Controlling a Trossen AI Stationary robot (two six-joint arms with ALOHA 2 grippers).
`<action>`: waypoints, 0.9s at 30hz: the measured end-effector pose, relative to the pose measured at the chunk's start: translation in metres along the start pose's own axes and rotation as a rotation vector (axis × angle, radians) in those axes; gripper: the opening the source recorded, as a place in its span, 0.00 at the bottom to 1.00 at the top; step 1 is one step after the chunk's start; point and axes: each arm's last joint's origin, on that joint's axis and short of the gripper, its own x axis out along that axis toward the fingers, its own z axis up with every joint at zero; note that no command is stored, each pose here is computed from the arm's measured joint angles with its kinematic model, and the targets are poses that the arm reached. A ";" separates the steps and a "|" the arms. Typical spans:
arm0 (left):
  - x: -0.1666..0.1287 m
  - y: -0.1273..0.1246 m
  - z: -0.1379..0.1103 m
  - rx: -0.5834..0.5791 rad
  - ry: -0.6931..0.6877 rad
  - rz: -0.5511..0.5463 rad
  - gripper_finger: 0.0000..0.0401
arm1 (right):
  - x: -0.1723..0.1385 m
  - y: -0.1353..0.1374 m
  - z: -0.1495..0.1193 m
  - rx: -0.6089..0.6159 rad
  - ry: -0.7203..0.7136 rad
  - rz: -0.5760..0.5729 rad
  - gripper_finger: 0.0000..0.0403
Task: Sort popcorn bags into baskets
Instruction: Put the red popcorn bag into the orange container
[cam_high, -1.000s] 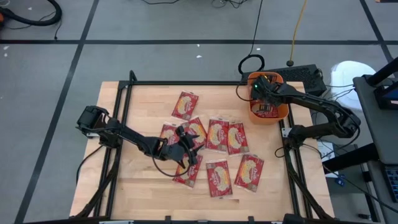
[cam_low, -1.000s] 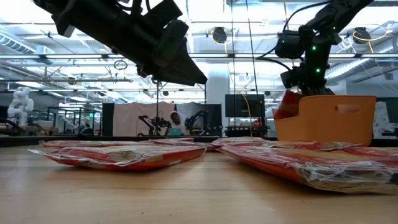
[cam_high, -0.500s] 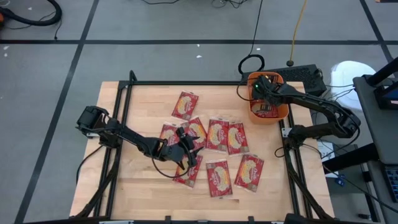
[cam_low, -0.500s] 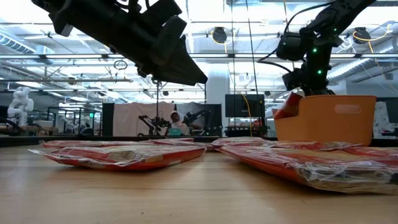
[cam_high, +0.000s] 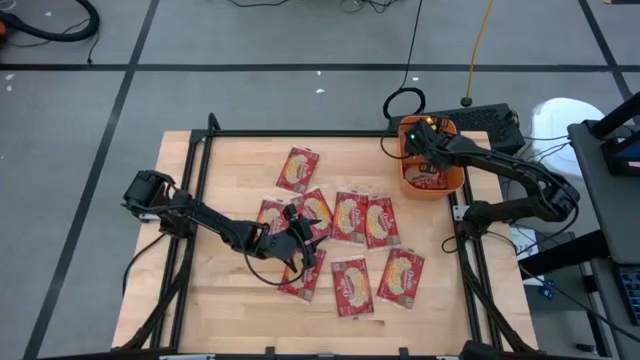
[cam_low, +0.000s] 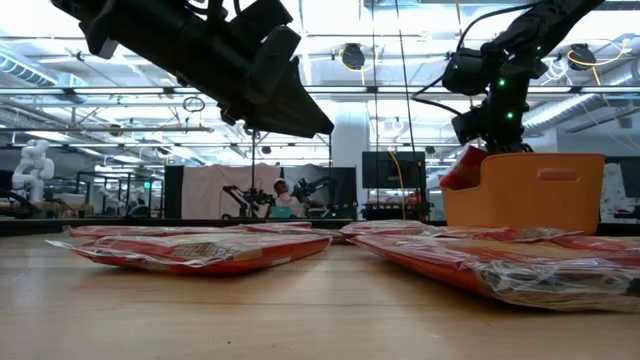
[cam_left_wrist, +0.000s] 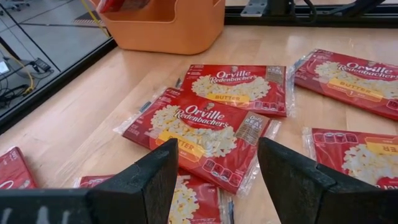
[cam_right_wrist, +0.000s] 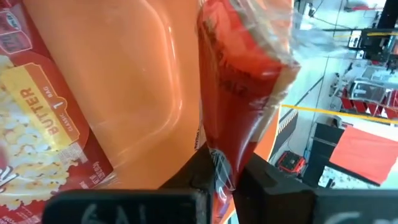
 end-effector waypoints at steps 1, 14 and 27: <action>0.000 0.000 0.000 0.000 0.000 0.000 0.56 | 0.000 0.000 0.000 0.002 0.009 -0.004 0.07; -0.003 -0.004 -0.001 -0.002 0.004 -0.038 0.56 | 0.007 0.007 0.002 -0.012 0.047 0.029 0.06; -0.003 -0.004 -0.001 -0.001 0.004 -0.038 0.56 | 0.010 0.012 0.007 0.014 -0.024 0.143 0.16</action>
